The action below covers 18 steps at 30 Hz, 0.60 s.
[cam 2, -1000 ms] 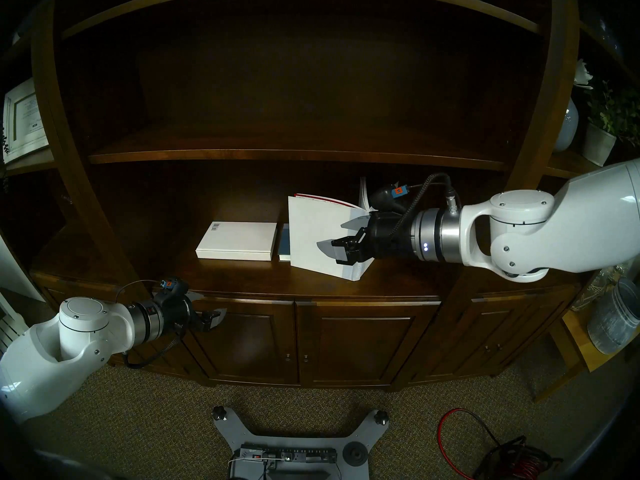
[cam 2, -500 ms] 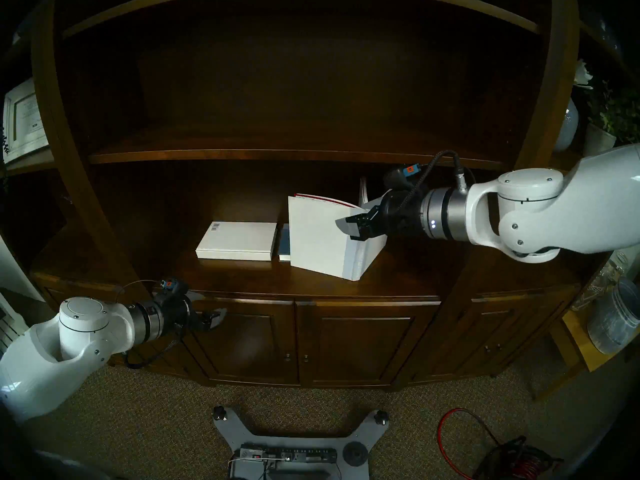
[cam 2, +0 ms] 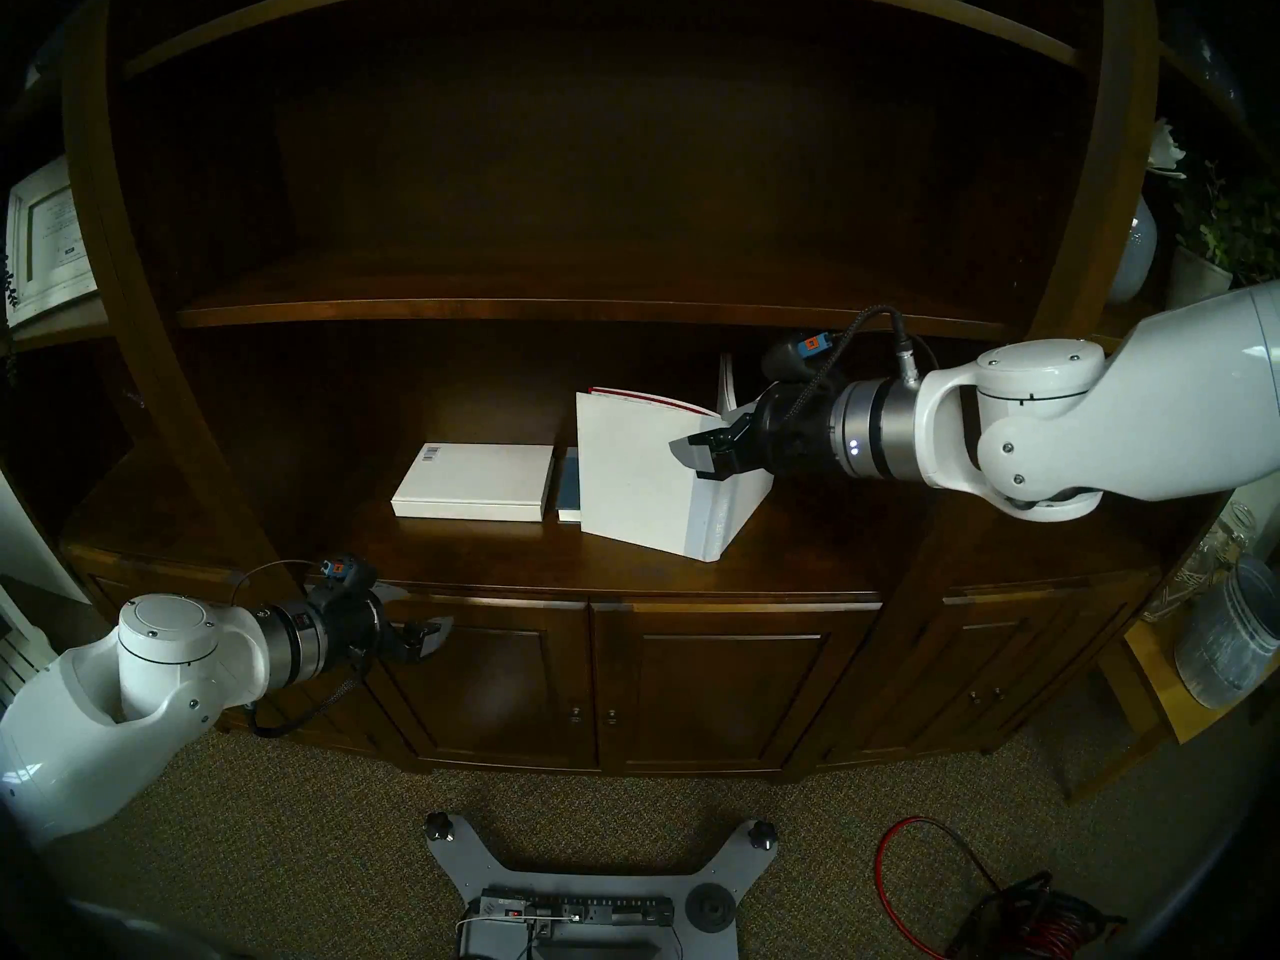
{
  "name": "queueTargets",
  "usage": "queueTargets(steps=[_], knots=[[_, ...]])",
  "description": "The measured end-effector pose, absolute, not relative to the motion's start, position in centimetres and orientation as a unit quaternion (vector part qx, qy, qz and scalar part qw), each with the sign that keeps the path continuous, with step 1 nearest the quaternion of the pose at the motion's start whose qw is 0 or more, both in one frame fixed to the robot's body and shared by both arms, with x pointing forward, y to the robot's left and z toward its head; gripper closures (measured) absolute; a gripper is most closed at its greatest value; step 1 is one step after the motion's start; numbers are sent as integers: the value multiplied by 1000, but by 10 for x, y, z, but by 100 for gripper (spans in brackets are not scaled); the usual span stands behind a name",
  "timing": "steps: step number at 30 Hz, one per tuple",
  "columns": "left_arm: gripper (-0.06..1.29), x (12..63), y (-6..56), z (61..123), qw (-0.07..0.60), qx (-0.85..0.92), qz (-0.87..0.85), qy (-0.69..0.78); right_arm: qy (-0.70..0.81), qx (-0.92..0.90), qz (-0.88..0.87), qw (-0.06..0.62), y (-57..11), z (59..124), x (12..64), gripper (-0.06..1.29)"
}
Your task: Close the books and align them horizontally on the shelf
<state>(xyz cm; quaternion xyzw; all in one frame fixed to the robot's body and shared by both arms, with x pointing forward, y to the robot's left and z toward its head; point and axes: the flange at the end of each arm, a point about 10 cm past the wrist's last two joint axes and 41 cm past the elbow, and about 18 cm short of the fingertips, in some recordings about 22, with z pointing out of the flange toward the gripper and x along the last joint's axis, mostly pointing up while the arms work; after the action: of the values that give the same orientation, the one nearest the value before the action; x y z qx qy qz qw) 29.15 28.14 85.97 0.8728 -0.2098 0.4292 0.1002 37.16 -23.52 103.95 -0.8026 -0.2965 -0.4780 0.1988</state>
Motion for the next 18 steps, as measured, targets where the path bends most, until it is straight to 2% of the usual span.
queueTargets(steps=[18], knots=[[0,291,281,860,100,873,429,-210,-308,-800,-476,194,-220,1024,387,-1]])
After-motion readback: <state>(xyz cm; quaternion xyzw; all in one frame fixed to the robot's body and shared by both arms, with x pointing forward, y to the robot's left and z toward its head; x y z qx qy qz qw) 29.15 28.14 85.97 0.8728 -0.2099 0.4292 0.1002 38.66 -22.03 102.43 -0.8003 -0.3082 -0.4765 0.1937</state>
